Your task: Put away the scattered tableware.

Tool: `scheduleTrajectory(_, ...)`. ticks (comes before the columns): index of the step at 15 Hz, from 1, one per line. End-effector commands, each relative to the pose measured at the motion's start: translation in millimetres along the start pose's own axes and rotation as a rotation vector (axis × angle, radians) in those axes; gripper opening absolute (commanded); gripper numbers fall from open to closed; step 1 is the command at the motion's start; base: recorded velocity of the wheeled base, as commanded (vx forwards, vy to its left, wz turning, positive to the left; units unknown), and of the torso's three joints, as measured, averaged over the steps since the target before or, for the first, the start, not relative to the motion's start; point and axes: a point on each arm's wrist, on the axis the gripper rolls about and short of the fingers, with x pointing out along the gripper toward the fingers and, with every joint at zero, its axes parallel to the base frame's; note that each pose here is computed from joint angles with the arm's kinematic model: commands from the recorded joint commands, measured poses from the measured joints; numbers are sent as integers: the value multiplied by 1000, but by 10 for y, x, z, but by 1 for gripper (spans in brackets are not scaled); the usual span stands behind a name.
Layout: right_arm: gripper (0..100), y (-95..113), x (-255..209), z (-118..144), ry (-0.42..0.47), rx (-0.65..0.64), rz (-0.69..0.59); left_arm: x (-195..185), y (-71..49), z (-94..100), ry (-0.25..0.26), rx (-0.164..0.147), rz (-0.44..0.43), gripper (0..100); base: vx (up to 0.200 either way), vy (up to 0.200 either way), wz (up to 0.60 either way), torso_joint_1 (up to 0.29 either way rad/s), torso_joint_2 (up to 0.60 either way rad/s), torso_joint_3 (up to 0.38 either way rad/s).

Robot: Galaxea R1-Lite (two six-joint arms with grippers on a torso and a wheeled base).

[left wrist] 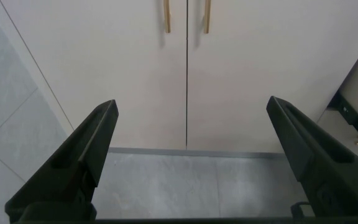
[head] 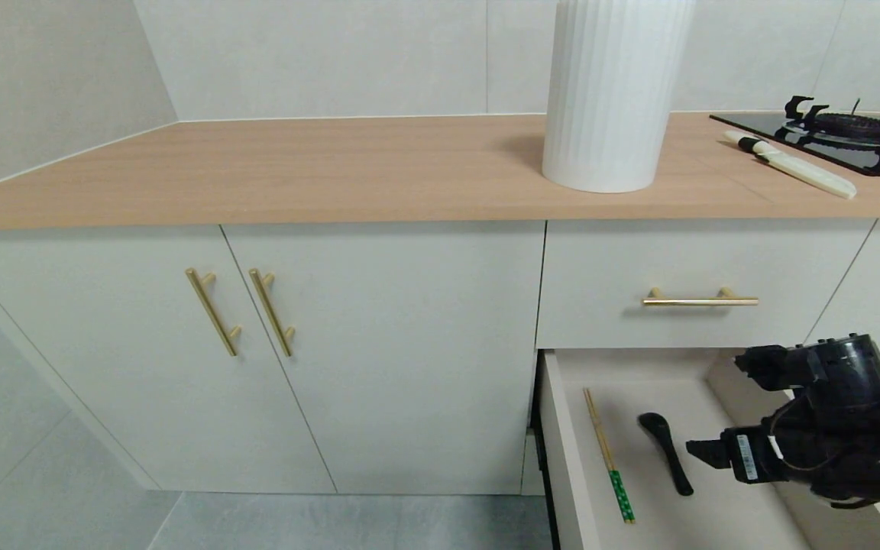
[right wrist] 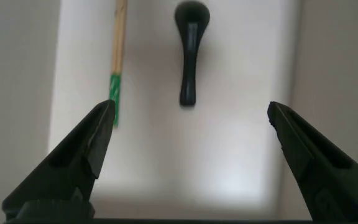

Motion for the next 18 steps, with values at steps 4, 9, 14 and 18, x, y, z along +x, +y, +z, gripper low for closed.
scheduleTrajectory(4,100,-40,-610,-55,-66,30,39,0,0,0,0,2,1,100,0,0,0,0,0,0)
scheduleTrajectory(9,100,-9,-809,-119,-48,-8,66,0,0,0,0,0,1,100,0,0,0,0,0,0)
scheduleTrajectory(14,100,29,-1028,-220,37,-77,119,0,0,0,0,0,1,100,-200,0,0,-1,2,3)
scheduleTrajectory(18,100,42,-1003,-280,135,-110,112,0,0,0,0,-5,1,100,-150,0,0,2,-2,3)
